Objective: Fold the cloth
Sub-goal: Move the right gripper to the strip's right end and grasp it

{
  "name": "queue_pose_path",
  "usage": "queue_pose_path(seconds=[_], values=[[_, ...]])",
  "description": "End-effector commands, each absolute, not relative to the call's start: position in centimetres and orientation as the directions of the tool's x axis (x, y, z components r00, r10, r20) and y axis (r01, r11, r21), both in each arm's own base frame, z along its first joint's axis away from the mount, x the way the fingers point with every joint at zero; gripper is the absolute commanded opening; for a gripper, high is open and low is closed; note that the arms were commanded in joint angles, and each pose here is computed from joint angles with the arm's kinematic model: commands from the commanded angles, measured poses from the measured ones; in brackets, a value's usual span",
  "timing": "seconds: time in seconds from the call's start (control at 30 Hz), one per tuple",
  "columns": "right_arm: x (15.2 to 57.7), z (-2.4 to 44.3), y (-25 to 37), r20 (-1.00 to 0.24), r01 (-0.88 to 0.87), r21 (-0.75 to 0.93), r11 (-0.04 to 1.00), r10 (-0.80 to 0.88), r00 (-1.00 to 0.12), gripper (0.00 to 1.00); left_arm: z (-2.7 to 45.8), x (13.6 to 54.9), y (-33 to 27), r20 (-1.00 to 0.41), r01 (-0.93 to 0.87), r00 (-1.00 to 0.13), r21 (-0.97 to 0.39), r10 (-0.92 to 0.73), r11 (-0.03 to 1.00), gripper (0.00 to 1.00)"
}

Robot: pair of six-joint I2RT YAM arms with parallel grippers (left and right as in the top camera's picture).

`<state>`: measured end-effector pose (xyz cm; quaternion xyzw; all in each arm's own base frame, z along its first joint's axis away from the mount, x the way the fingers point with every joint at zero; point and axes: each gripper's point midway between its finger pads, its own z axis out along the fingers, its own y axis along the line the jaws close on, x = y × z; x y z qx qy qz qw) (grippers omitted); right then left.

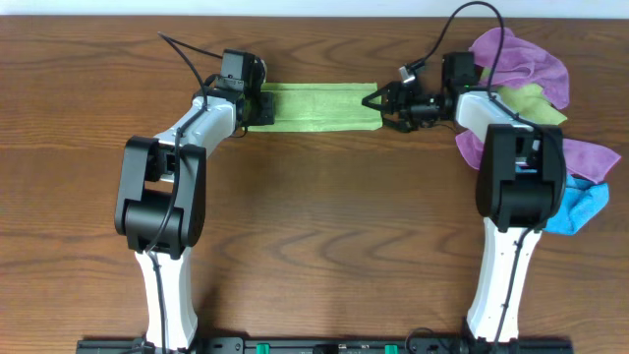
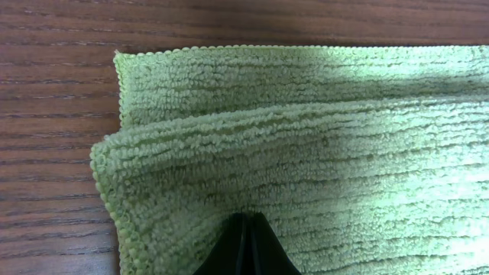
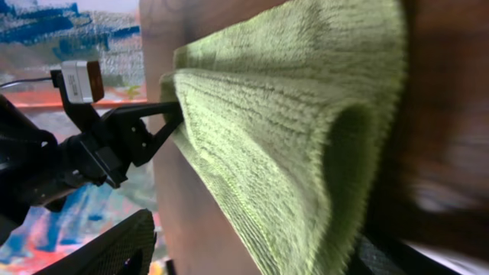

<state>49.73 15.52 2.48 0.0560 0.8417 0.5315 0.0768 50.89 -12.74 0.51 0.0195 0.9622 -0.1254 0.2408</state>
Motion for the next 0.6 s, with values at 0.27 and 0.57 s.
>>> queue_pose_path(seconds=[0.27,0.57], values=[[50.0,-3.6,14.6,0.018,0.188,0.801,0.568,0.291,-0.957,0.62,-1.0,50.9,-12.0,-0.454,0.09,-0.891,-0.193,-0.008,0.977,0.05],[50.5,-4.0,14.8,-0.001,0.193,0.78,0.596,0.308,-0.951,0.07,-1.0,50.9,-12.0,-0.453,0.09,-0.891,-0.193,-0.008,0.977,0.06]])
